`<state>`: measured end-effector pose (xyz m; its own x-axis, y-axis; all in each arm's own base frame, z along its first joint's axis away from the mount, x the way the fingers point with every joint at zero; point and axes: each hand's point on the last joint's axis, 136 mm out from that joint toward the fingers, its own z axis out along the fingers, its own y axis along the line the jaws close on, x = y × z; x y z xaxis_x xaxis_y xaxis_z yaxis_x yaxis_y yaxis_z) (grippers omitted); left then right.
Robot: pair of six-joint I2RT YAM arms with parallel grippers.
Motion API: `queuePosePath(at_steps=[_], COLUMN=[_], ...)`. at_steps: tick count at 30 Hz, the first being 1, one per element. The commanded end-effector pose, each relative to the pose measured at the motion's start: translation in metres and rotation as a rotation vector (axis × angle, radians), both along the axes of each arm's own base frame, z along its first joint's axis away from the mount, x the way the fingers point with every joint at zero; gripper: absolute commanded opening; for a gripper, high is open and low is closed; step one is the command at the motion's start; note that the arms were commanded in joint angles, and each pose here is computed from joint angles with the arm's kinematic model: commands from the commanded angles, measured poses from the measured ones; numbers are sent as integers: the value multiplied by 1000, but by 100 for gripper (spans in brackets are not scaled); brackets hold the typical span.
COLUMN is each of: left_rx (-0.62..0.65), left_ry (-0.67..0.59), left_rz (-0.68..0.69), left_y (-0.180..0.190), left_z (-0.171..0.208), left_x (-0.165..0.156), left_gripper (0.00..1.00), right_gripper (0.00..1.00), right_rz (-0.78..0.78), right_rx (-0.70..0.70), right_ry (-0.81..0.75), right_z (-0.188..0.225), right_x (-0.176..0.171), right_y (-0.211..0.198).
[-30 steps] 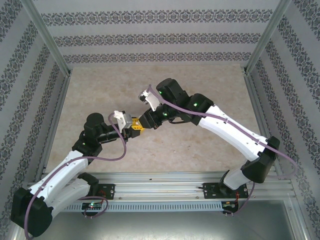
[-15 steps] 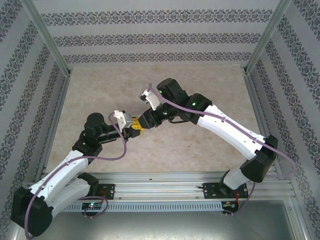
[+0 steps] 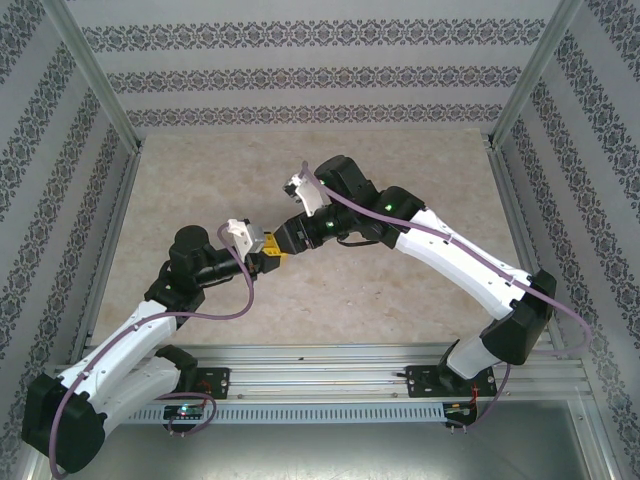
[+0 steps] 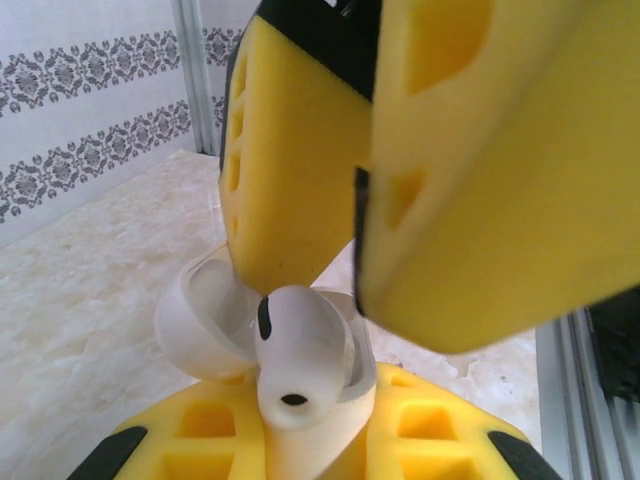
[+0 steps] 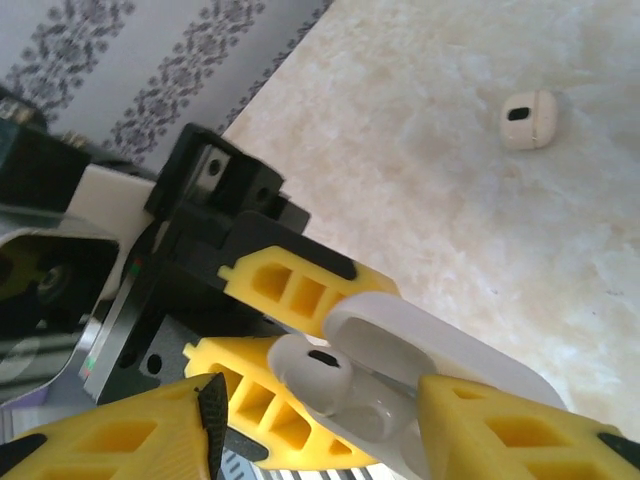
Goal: Insert the wireless bluetooth earbuds into the charging case
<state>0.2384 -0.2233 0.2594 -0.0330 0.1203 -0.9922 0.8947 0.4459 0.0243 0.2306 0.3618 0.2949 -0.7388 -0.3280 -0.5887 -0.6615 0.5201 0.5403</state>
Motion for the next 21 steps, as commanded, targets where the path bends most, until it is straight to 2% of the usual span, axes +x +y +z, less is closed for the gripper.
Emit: queuePosePath(at_steps=[1, 5, 14, 21], left_rx=[-8, -10, 34, 71], left_ry=[-66, -96, -120, -130], left_rz=[17, 84, 211, 243], left_y=[0, 7, 21, 24], left_z=[12, 13, 8, 1], left_x=[0, 8, 26, 29], left_gripper=[0, 0, 0, 0], right_gripper=[55, 56, 54, 54], right_rz=[-216, -313, -352, -375], right_rx=[16, 66, 38, 32], right_ry=[9, 74, 176, 217], right_z=[18, 20, 14, 11], right_x=[22, 22, 10, 13], right_y=[-22, -23, 0, 13])
